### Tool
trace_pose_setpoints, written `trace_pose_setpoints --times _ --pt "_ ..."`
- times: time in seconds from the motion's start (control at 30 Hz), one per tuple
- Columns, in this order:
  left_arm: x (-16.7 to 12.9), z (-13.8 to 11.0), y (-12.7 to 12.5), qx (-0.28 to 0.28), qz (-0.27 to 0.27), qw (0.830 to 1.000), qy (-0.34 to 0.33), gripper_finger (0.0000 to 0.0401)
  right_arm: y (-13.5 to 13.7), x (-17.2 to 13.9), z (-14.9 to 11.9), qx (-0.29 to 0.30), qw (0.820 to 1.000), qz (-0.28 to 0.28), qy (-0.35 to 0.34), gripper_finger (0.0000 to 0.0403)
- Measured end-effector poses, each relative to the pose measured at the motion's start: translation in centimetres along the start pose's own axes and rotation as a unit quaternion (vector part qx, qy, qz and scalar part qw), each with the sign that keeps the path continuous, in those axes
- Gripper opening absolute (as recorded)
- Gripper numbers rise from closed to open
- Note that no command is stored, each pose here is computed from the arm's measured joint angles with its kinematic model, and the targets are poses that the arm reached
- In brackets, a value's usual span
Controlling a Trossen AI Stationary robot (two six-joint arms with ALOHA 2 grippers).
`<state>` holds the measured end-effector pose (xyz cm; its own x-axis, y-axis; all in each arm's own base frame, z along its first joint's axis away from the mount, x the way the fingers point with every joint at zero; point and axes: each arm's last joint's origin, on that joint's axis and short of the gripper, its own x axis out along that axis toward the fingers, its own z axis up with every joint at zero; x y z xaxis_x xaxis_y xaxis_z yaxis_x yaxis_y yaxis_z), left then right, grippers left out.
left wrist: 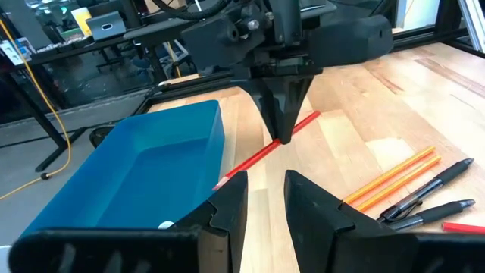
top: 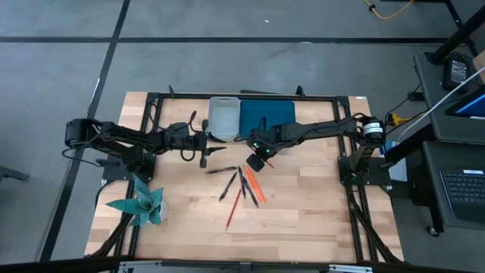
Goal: Sort pens & pencils
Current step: Put the top red pencil into the blue bin
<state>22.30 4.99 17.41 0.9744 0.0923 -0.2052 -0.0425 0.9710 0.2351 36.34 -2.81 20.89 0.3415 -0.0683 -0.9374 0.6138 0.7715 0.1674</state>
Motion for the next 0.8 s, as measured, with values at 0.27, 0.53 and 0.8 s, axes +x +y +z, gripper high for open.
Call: trace_pose_setpoints --times 0.27,0.53,0.8 --pt "0.0 0.0 0.0 0.000 0.000 1.000 0.000 0.0082 0.1 -0.2 0.2 -0.024 1.000 0.003 -0.005 0.0024" --pt "0.0 0.0 0.0 0.000 0.001 1.000 0.000 0.0082 -0.3 -0.4 0.6 -0.032 0.999 0.003 -0.010 0.0023" --pt "0.0 0.0 0.0 0.001 0.001 1.000 -0.001 0.0082 -0.3 -2.7 2.2 -0.049 0.998 0.009 -0.033 0.0027"
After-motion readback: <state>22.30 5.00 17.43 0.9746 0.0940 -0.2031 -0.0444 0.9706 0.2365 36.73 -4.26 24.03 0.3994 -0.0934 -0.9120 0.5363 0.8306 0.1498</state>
